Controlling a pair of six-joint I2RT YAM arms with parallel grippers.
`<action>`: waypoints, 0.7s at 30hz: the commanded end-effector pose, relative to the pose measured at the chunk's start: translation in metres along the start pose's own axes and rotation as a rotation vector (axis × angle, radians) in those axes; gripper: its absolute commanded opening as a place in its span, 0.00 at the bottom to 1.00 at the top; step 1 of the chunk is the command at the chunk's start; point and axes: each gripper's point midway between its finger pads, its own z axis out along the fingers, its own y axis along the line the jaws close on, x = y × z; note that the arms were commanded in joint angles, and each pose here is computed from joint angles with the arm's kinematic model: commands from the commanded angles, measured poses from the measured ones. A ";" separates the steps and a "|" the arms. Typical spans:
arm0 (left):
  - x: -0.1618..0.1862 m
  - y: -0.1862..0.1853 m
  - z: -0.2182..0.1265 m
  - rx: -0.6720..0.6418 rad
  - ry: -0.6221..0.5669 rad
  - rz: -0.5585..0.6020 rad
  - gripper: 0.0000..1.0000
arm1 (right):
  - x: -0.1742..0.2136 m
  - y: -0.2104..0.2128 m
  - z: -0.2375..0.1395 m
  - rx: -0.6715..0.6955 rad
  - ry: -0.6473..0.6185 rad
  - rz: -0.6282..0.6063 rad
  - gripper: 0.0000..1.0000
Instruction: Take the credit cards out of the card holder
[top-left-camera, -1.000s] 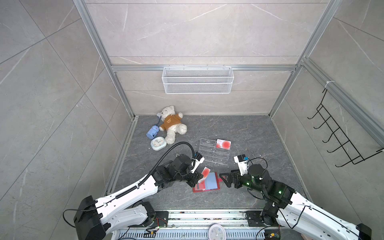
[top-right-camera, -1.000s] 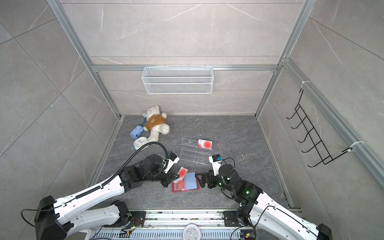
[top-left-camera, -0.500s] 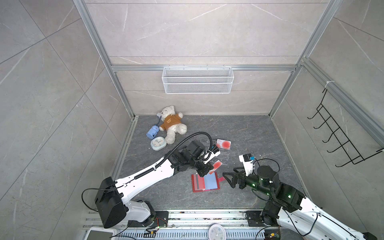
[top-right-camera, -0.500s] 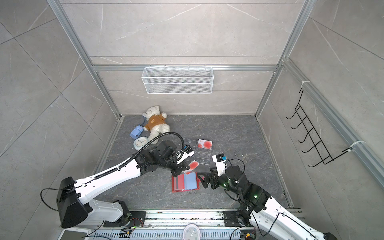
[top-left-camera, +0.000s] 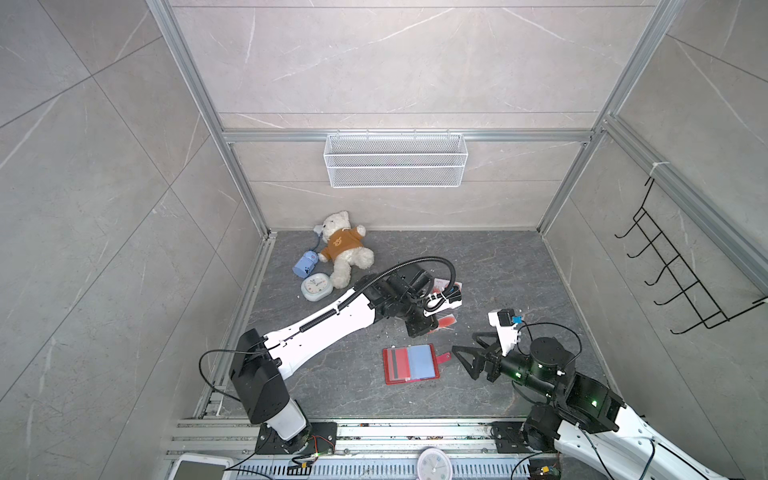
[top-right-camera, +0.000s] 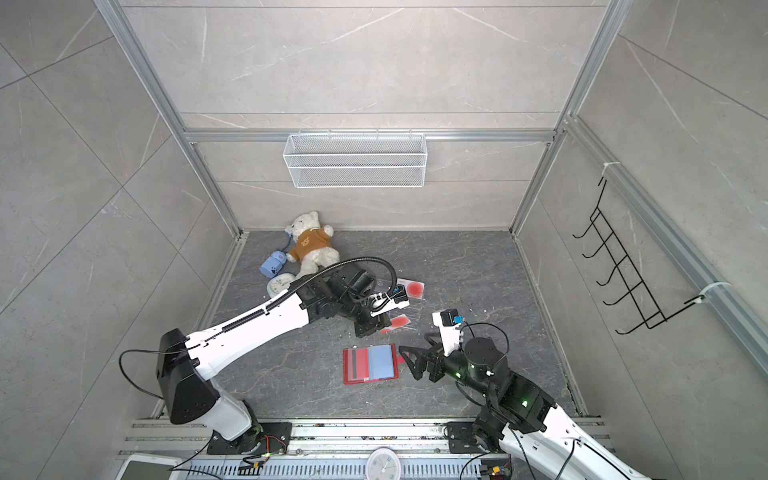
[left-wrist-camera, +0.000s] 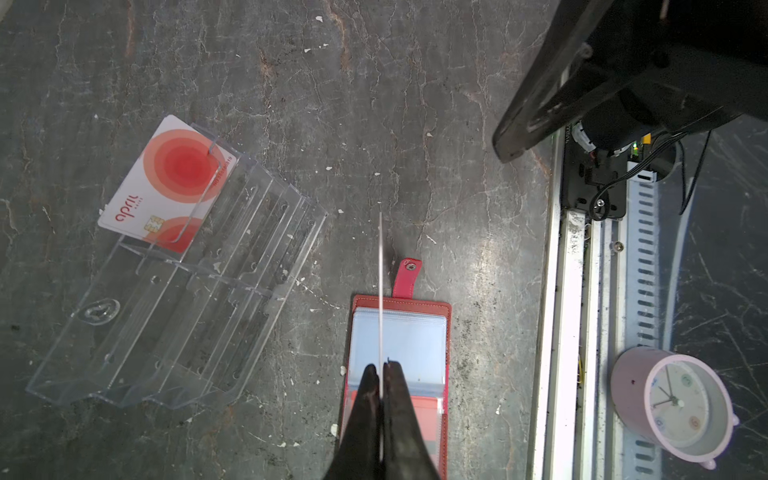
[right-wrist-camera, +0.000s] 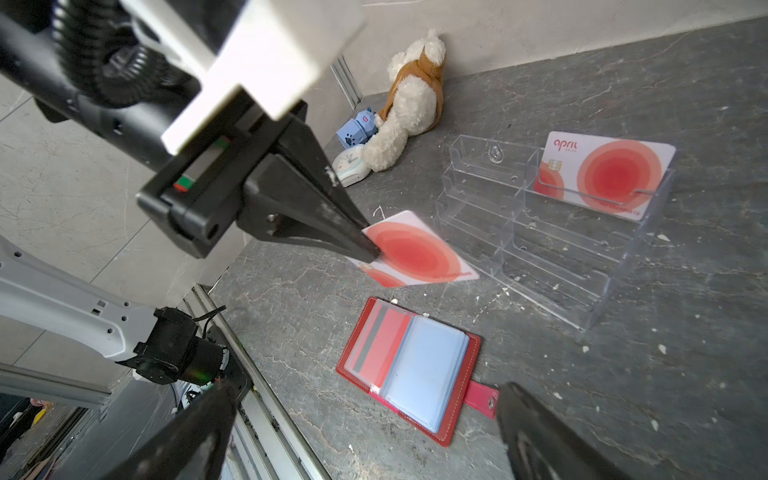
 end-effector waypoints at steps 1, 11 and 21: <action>0.003 0.006 -0.001 0.002 0.072 0.096 0.00 | -0.014 0.002 -0.012 0.005 -0.060 -0.036 1.00; 0.005 0.047 0.027 -0.032 0.217 0.218 0.00 | -0.020 -0.001 -0.021 0.044 -0.056 -0.081 0.99; -0.004 0.081 0.050 -0.062 0.234 0.283 0.00 | -0.025 -0.003 -0.025 0.074 -0.065 -0.109 1.00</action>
